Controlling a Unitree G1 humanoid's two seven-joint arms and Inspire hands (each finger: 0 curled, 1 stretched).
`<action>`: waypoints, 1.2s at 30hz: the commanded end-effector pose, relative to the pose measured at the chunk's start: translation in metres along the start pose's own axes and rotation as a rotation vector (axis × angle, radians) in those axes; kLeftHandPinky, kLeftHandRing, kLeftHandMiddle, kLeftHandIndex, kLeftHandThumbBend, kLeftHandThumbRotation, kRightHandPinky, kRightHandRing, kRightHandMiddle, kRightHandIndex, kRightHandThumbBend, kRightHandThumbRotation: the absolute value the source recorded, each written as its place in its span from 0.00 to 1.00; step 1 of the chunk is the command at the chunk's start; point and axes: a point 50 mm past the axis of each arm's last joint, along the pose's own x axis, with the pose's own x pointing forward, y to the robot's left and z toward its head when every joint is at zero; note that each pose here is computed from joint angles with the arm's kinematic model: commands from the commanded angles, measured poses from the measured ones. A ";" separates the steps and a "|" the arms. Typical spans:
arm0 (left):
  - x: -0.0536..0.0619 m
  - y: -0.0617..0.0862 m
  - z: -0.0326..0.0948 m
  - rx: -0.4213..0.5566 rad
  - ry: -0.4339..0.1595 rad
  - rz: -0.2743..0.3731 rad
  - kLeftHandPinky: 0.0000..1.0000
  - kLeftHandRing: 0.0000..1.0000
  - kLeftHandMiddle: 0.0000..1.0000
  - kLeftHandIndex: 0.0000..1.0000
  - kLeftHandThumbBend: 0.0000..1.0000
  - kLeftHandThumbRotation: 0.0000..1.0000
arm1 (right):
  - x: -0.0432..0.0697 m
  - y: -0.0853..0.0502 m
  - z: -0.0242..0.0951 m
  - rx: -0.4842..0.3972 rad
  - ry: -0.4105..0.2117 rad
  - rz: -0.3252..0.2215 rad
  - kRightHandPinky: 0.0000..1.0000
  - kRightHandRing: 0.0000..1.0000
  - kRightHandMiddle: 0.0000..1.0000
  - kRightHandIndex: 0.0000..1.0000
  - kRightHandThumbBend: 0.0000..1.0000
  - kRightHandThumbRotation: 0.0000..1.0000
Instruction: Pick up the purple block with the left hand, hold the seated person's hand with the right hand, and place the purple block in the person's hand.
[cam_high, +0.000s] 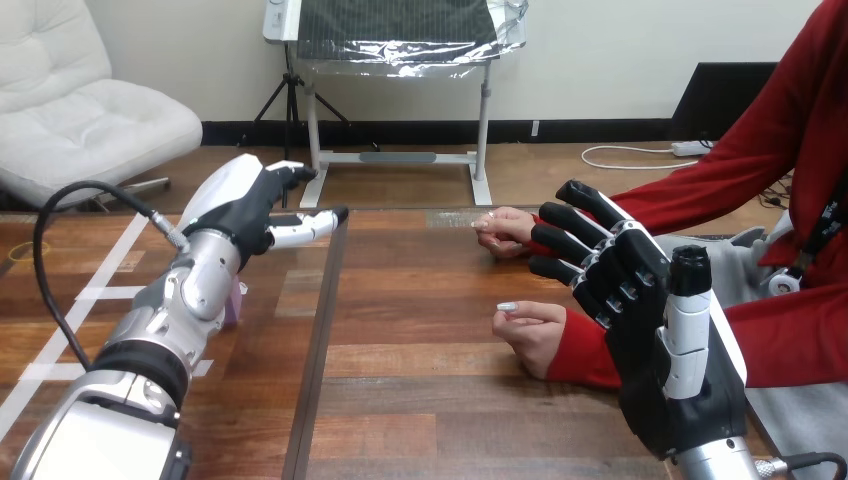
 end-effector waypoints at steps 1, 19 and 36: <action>0.007 0.034 0.014 0.061 -0.025 0.092 0.87 0.86 0.87 0.85 0.54 0.54 | 0.017 0.001 0.010 -0.019 -0.065 0.035 0.76 0.82 0.82 0.85 0.80 0.98; 0.005 0.034 0.003 0.114 0.035 0.093 0.88 0.85 0.86 0.84 0.53 0.50 | 0.017 0.000 0.010 -0.019 -0.069 0.036 0.75 0.82 0.83 0.85 0.81 0.98; 0.003 0.034 -0.007 0.145 0.094 0.086 0.88 0.86 0.86 0.84 0.55 0.53 | 0.016 0.000 0.010 -0.020 -0.066 0.043 0.76 0.83 0.82 0.85 0.81 0.99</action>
